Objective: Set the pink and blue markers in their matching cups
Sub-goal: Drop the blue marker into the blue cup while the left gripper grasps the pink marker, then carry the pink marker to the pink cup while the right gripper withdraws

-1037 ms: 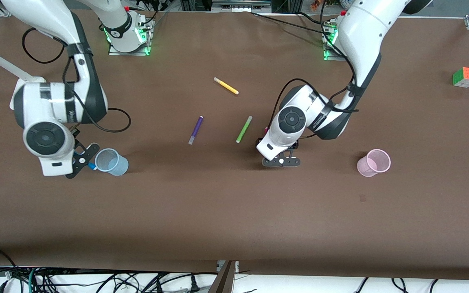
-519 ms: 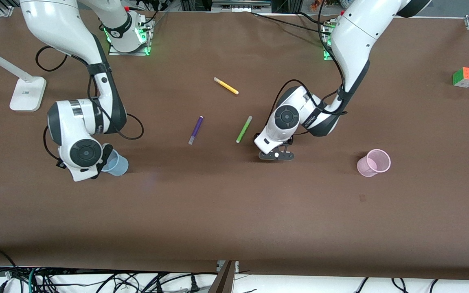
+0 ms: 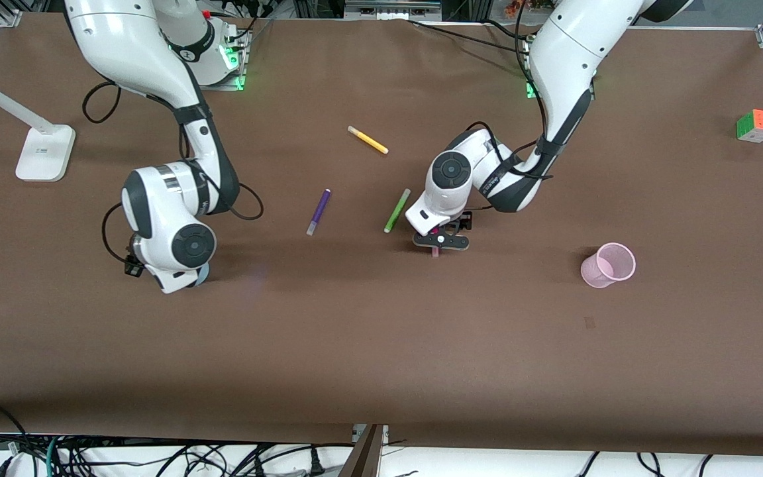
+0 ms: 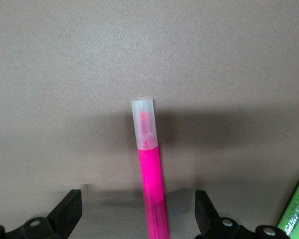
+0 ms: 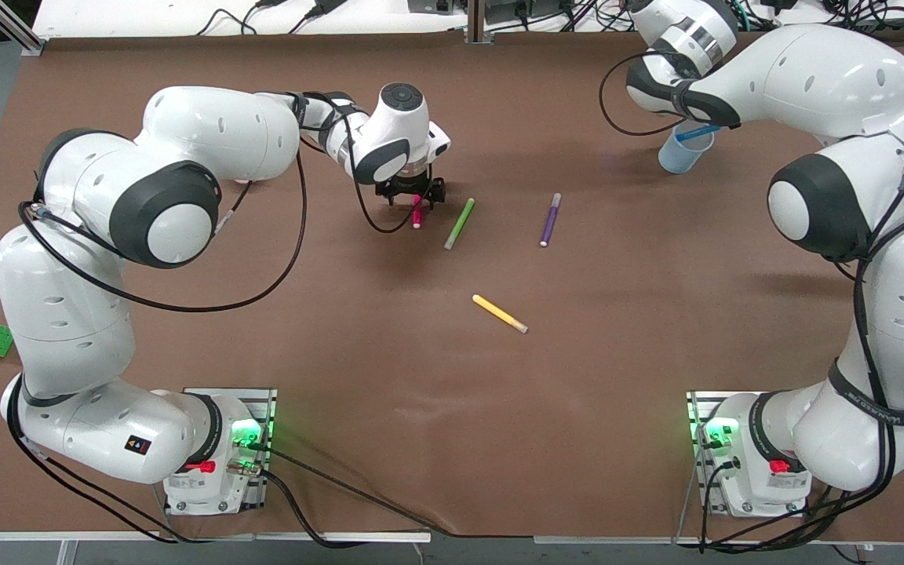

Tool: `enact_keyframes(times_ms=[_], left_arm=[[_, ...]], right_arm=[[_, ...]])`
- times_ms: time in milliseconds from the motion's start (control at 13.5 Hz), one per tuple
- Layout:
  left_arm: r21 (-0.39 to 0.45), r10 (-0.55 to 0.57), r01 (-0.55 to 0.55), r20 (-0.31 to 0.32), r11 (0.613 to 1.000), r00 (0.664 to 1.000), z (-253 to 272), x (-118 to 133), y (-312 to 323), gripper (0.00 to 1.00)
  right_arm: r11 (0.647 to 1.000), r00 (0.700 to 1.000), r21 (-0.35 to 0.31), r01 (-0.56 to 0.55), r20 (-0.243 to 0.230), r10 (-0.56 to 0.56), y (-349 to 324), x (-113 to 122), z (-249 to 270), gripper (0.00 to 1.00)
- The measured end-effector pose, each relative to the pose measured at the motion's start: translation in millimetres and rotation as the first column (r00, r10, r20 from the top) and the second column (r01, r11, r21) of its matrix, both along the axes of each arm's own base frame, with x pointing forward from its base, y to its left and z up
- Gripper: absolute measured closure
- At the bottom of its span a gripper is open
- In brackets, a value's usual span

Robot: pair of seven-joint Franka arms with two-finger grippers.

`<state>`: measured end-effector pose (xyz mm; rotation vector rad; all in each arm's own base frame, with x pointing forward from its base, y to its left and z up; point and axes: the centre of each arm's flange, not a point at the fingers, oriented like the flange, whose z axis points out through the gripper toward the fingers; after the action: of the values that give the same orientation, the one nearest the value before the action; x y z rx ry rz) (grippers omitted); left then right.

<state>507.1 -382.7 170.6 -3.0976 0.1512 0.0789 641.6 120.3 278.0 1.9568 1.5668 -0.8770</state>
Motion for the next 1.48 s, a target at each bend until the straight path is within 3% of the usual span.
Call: enact_keyframes(times_ms=[148, 370, 519, 741, 889, 1037, 1333, 1481], left_arm=[[-0.001, 0.001, -0.001, 0.004, 1.0, 1.0, 0.0, 1.2, 1.1, 0.0], [0.0, 0.005, -0.005, 0.005, 1.0, 1.0, -0.5, 2.6, 3.3, 0.32], [-0.008, 0.006, -0.006, 0.013, 1.0, 1.0, 1.6, 3.9, 2.8, 0.53], [-0.011, 0.011, -0.011, 0.016, 1.0, 1.0, 3.1, 4.3, 2.4, 0.82], [-0.01, 0.034, -0.034, 0.02, 0.999, 0.999, 4.7, 7.0, 5.2, 0.82], [-0.016, 0.059, -0.059, 0.041, 0.998, 0.997, 18.0, 19.1, 15.8, 0.82], [0.022, 0.028, -0.029, 0.033, 0.999, 0.999, 86.3, 50.2, 63.4, 0.82], [0.022, -0.051, 0.05, 0.034, 0.998, 0.998, 128.7, 67.5, 101.1, 0.82]], right_arm=[[1.0, 1.0, 0.005, 0.001, 0.024, -0.002, -0.4, 6.6, 9.9, 0.51], [1.0, 0.997, 0.022, 0.008, 0.079, -0.01, -0.5, 20.4, 34.5, 0.18], [0.996, 0.989, 0.078, 0.047, 0.134, -0.058, 0.8, 30.0, 58.1, 0.0], [0.966, 0.942, 0.191, 0.175, 0.254, -0.221, -6.2, 43.2, 112.2, 0.0], [0.909, 0.87, 0.3, 0.288, 0.314, -0.379, -6.7, 45.7, 141.2, 0.0], [0.807, 0.76, 0.427, 0.409, 0.33, -0.56, -6.7, 44.2, 163.5, 0.0], [0.596, 0.593, 0.595, 0.539, 0.234, -0.77, -28.7, 39.3, 197.8, 0.0], [0.465, 0.479, 0.653, 0.598, 0.174, -0.86, -37.5, 38.5, 208.4, 0.0]])
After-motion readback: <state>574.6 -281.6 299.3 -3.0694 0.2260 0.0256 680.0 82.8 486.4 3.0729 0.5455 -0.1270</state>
